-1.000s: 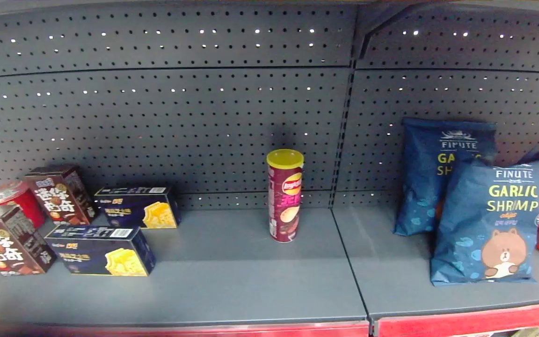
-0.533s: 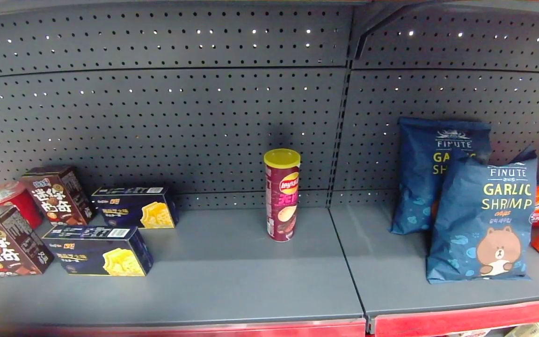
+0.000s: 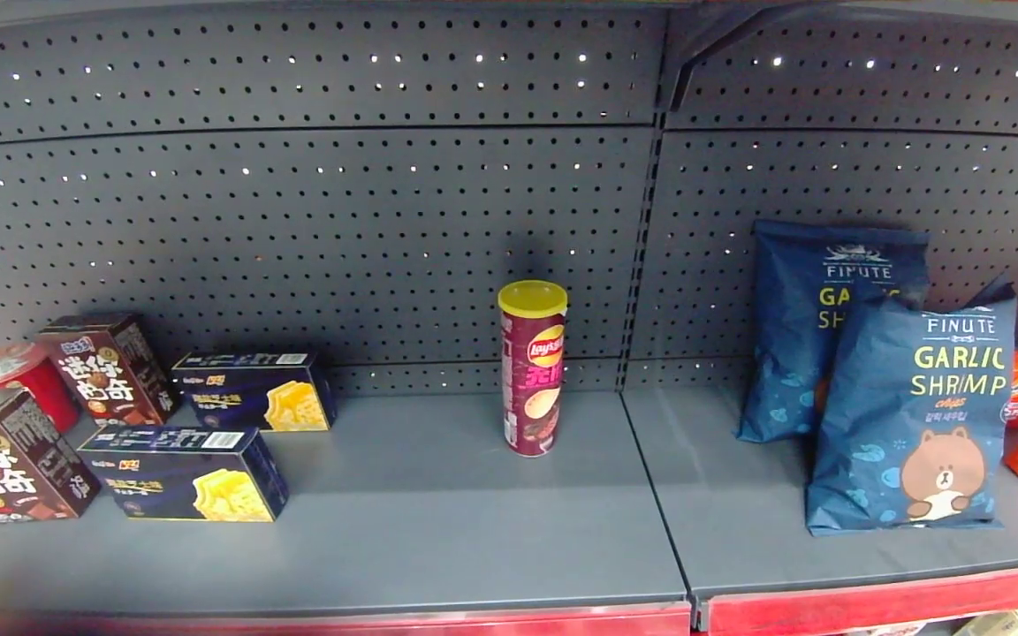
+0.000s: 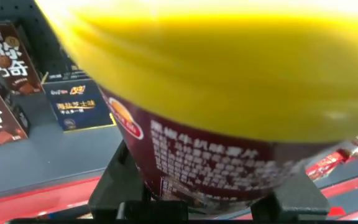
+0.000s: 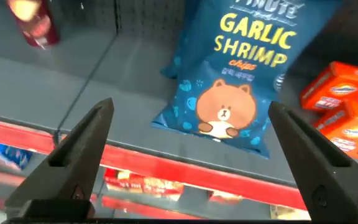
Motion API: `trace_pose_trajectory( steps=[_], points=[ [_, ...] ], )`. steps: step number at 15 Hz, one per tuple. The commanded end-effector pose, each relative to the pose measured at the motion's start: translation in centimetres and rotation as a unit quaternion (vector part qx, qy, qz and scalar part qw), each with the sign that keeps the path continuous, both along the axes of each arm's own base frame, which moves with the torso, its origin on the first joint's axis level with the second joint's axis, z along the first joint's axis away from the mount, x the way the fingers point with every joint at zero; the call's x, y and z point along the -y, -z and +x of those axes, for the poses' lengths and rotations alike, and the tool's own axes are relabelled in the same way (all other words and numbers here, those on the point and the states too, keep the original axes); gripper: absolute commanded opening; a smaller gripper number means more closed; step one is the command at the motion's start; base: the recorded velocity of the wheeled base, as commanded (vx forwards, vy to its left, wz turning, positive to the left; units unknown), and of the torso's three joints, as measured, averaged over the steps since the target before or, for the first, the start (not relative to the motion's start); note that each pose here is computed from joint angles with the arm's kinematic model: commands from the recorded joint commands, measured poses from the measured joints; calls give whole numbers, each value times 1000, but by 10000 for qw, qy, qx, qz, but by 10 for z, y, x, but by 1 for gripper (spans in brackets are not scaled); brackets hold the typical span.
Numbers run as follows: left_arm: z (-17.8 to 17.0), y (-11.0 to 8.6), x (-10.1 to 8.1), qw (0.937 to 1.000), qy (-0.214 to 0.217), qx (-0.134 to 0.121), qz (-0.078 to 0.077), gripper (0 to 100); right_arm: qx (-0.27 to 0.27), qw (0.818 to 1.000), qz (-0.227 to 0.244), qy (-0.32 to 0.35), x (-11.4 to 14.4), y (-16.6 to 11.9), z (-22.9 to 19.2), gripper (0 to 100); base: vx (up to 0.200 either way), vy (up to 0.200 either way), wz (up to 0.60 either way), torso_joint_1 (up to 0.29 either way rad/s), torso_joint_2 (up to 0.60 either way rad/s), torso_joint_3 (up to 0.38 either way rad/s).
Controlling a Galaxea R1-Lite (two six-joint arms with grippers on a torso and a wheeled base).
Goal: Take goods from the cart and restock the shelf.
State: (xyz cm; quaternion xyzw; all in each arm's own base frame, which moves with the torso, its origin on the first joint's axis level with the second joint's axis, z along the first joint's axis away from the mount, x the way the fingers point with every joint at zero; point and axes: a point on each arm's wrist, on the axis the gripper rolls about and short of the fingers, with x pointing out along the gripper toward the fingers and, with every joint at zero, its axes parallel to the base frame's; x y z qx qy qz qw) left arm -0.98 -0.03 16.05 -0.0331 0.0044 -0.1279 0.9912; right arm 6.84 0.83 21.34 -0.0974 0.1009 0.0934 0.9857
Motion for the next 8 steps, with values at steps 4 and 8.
trace_pose_trajectory(
  steps=[4, 8],
  points=[
    [1, -6, 0, 10000, -48, 34, 6, 0, -592, 9974, -86, -396, -11, 8, 29, 100, 0, 0, 600, 1, 1, 1],
    [0, -3, 0, 10000, -63, 12, 10, 0, -578, 9937, 299, -914, -15, 7, 31, 100, 0, 0, 150, -12, 29, 23]
  ],
)
